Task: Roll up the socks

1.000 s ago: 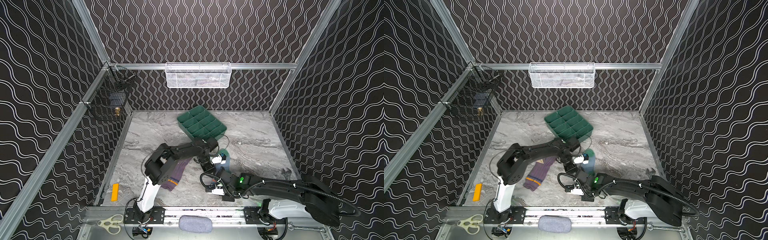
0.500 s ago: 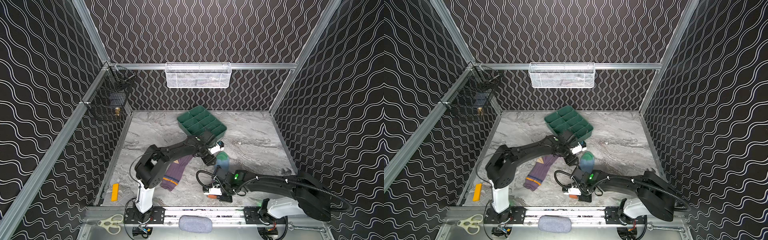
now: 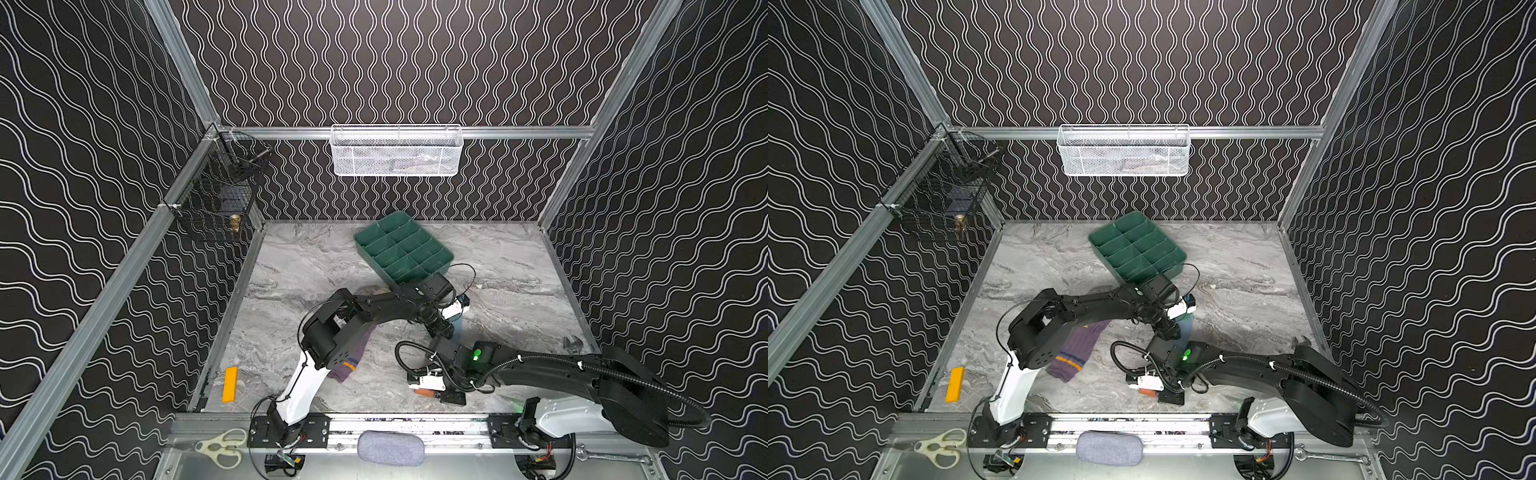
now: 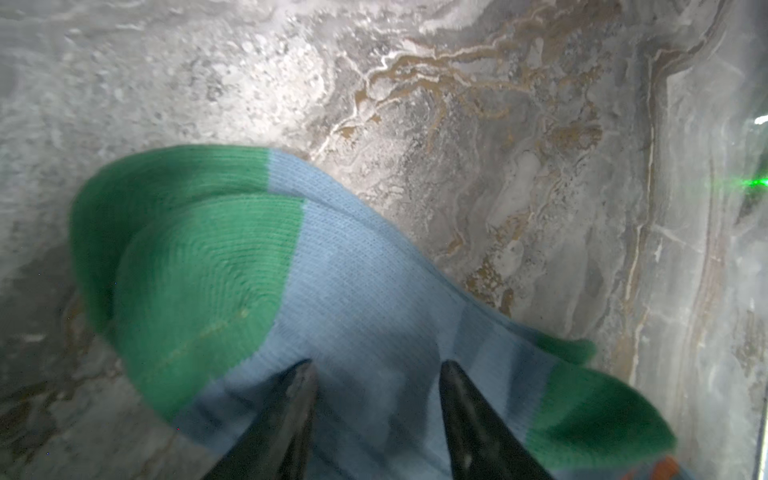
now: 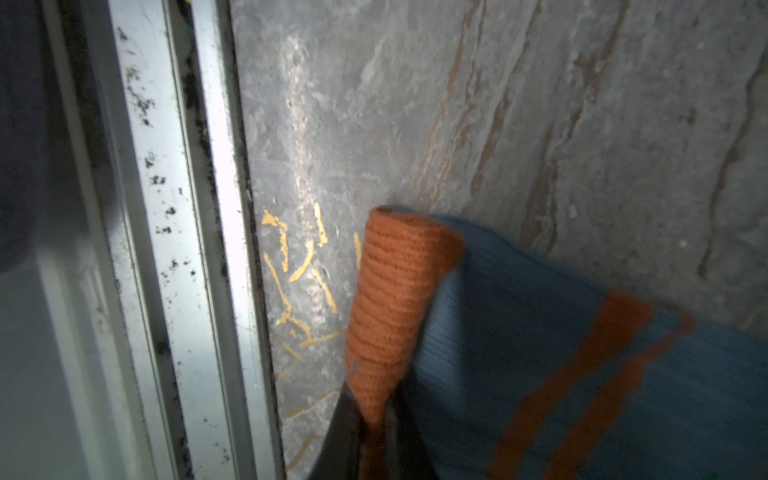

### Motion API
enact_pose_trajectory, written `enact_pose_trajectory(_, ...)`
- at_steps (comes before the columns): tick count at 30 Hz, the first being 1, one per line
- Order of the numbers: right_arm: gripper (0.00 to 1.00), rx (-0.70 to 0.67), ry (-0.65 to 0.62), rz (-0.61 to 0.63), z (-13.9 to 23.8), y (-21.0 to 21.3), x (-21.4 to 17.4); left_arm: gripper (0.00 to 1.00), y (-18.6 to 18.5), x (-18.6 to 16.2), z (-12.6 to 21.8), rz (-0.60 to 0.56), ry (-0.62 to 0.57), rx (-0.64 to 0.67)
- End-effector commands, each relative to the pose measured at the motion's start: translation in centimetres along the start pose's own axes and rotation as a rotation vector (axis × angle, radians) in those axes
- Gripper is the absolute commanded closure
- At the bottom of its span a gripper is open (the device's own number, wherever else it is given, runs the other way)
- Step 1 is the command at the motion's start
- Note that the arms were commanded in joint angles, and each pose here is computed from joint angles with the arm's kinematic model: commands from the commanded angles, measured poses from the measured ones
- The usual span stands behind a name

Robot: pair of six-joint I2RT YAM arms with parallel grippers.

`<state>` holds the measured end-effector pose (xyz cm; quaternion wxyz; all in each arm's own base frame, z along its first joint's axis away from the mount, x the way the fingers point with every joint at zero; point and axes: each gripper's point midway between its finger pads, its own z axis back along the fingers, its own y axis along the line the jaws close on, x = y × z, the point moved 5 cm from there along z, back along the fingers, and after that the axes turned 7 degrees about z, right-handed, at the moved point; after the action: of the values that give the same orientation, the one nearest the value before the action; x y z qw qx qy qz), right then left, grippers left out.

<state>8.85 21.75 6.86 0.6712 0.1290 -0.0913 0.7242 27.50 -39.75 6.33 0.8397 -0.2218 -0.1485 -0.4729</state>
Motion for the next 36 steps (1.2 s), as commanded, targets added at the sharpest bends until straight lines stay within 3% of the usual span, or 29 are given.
enact_pose_trajectory(1, 1.00, 0.030, -0.036, 0.001, -0.1, 0.0, 1.1, 0.46, 3.8, -4.5, 0.7, 0.154, 0.122, 0.171)
enact_pose_trajectory(18, 1.00, 0.158, -0.066, 0.040, -2.0, -1.2, 5.4, 0.44, 8.5, -11.9, 7.8, 0.340, 0.177, 0.354)
enact_pose_trajectory(25, 1.00, 0.202, -0.024, 0.011, -2.2, -1.0, 4.6, 0.40, 8.8, -9.7, 9.5, 0.315, 0.109, 0.321)
enact_pose_trajectory(28, 1.00, 0.213, -0.025, 0.000, -2.2, -1.3, 4.8, 0.21, 8.4, -8.4, 10.6, 0.275, 0.068, 0.297)
enact_pose_trajectory(36, 1.00, 0.239, -0.003, -0.026, -2.6, -2.2, 5.2, 0.19, 7.1, -5.5, 15.7, 0.192, -0.083, 0.304)
